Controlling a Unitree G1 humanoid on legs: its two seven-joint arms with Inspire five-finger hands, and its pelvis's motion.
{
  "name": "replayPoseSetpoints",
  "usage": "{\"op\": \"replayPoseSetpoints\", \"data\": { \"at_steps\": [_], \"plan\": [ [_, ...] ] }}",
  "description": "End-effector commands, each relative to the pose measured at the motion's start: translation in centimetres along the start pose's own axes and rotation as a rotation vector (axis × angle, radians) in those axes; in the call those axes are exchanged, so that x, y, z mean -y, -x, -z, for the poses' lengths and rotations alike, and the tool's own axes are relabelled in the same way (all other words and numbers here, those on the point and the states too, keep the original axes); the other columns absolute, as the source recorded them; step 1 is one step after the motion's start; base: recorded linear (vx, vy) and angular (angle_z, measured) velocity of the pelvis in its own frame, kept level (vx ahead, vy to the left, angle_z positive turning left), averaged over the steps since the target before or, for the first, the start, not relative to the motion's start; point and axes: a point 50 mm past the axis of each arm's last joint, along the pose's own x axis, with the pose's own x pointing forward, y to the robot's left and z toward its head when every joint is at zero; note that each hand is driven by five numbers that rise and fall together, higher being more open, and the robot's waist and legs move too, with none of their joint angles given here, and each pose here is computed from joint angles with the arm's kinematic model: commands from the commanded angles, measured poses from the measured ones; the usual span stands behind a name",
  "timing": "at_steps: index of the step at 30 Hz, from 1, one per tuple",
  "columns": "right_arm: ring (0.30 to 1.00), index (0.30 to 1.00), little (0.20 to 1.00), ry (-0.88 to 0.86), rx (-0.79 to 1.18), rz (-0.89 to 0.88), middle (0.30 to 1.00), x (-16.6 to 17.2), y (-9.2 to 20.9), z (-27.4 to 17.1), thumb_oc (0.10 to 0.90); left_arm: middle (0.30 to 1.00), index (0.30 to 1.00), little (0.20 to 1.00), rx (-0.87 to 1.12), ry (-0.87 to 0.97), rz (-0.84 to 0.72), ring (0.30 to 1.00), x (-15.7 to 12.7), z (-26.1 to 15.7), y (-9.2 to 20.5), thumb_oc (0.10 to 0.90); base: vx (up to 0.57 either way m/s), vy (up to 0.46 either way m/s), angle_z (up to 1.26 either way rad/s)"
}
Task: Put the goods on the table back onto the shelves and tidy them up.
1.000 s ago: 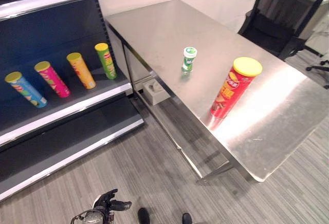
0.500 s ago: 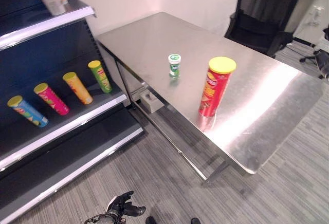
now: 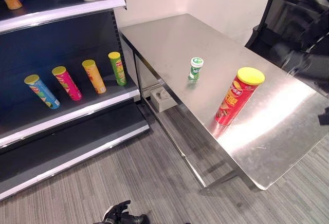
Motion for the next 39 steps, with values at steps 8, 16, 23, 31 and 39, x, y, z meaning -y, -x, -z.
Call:
{"op": "replayPoseSetpoints", "data": {
  "at_steps": [8,16,23,31,39],
  "plan": [
    [0.9,0.9,0.9,0.223,0.134,0.03,0.9,1.3,-1.2,-3.8,0.8,0.9,0.9,0.9,0.143,-0.003,0.038,0.9,0.3,-3.6,-0.5,0.8,0.0,-0.003,0.0],
    [0.9,0.9,0.9,0.268,0.056,0.054,0.9,1.8,-1.0,-2.4,0.8,0.9,0.9,0.9,0.137,-0.013,0.038,0.9,0.3,-3.6,-0.6,0.8,0.0,-0.003,0.04],
    [0.9,0.9,0.9,0.196,-0.009,0.072,0.9,1.5,-1.0,-0.1,0.8,0.9,0.9,0.9,0.105,-0.001,0.023,0.9,-0.2,-2.8,-0.5,0.8,0.0,0.007,0.04],
    [0.9,0.9,0.9,0.076,-0.033,0.057,0.9,0.9,-1.0,1.4,0.8,0.9,0.9,0.9,0.096,0.012,0.015,0.9,-0.4,-2.6,-0.4,0.8,0.01,-0.001,0.11],
    [0.9,0.9,0.9,0.052,-0.032,0.094,0.9,1.1,-1.0,1.8,0.8,0.9,0.9,0.9,0.094,0.01,0.021,0.9,-0.2,-2.5,-0.4,0.8,0.0,-0.002,0.03]
  ]
}}
